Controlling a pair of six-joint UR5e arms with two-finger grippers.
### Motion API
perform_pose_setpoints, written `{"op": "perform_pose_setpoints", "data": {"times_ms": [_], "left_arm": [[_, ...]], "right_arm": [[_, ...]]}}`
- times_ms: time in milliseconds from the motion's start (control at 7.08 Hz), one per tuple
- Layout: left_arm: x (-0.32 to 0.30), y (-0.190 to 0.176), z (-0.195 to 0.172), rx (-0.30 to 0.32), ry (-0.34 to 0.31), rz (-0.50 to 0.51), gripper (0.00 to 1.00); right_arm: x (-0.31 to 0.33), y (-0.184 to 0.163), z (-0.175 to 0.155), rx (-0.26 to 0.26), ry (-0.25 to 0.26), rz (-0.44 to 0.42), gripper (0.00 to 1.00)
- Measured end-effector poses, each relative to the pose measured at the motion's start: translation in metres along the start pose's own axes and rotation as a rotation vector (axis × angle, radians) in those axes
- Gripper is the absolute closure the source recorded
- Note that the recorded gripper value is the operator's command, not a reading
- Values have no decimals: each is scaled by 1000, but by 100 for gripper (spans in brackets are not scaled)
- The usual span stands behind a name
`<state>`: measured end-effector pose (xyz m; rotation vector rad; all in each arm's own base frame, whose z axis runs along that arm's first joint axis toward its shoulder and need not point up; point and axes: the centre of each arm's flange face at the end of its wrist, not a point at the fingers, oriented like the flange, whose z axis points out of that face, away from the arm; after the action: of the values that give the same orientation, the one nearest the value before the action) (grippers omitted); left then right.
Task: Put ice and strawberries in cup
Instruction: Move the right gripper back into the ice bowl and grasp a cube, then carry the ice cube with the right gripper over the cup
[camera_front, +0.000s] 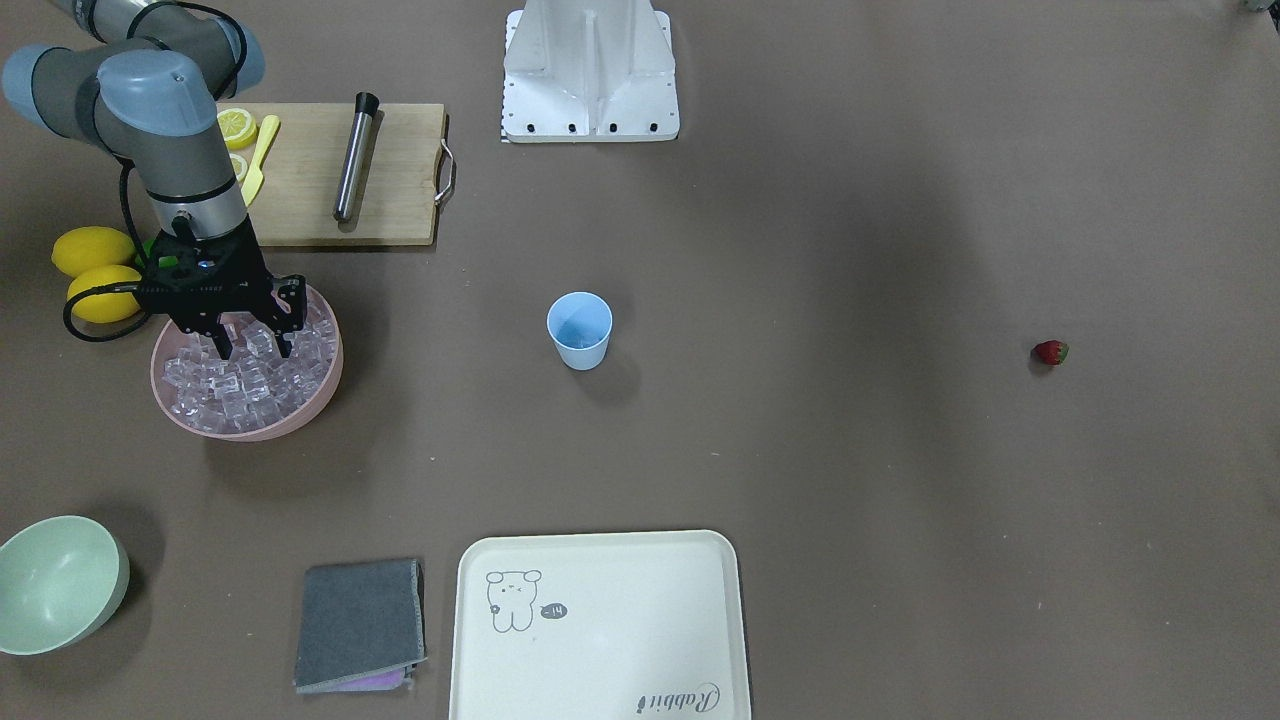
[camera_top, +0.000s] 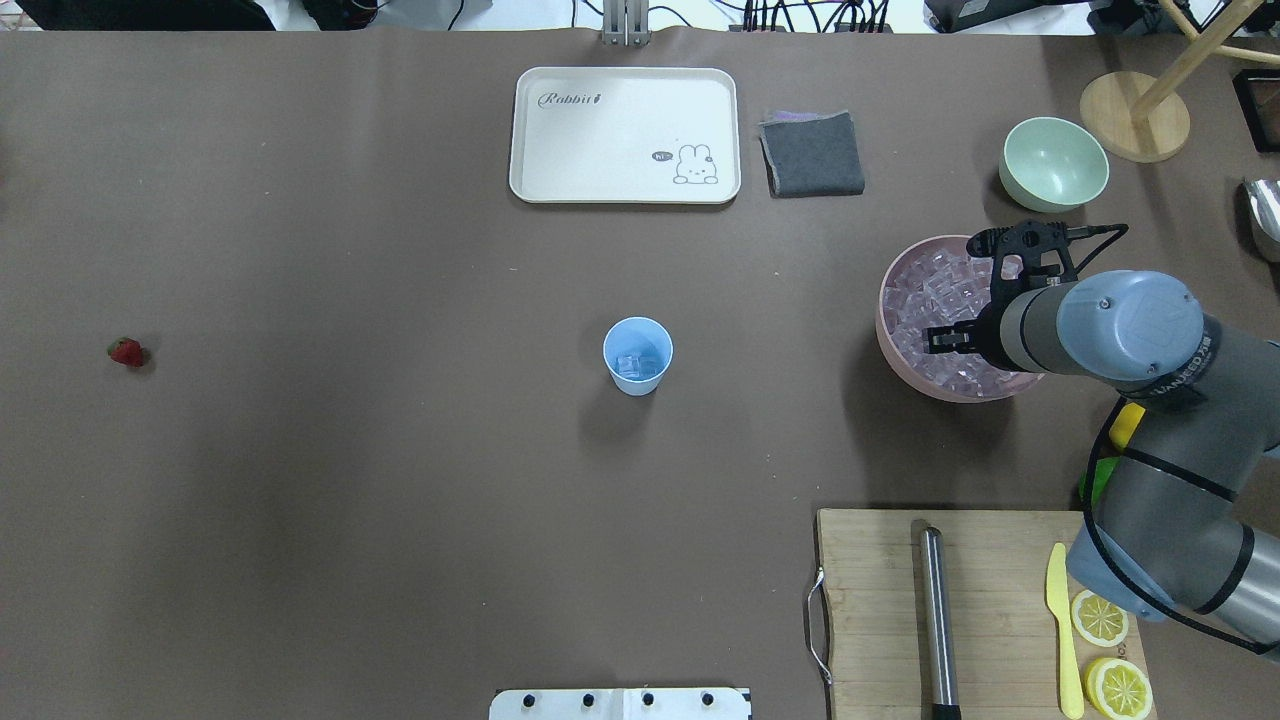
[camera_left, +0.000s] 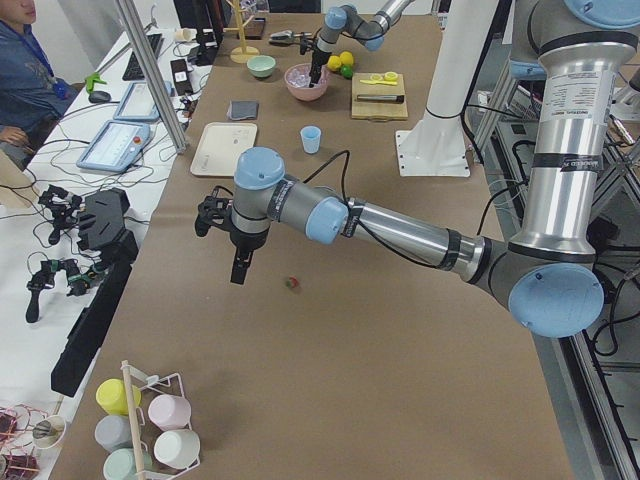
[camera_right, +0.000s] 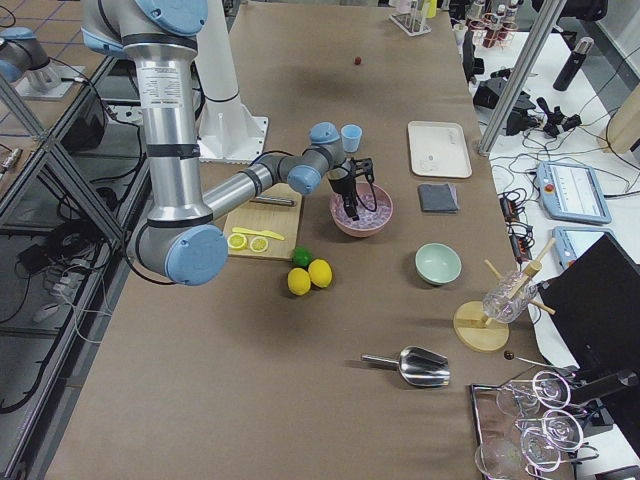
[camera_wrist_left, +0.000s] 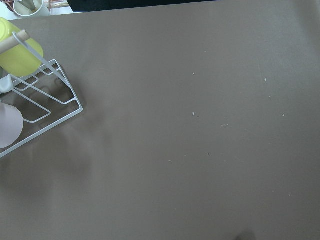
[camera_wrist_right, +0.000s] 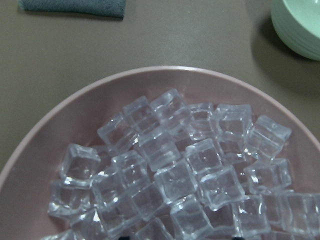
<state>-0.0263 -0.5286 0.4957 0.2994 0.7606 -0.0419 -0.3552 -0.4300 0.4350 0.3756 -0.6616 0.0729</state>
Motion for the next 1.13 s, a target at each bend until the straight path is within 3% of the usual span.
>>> {"op": "perform_pose_setpoints", "data": {"times_ms": [707,1130], "left_arm": [[2,1,-3,4,2,3,2],[1,2,-2,1,2,0,2]], "right_arm": [[2,-5,-13,18,-11,6,100],[-5,-46,-57,97,-76,34,100]]}}
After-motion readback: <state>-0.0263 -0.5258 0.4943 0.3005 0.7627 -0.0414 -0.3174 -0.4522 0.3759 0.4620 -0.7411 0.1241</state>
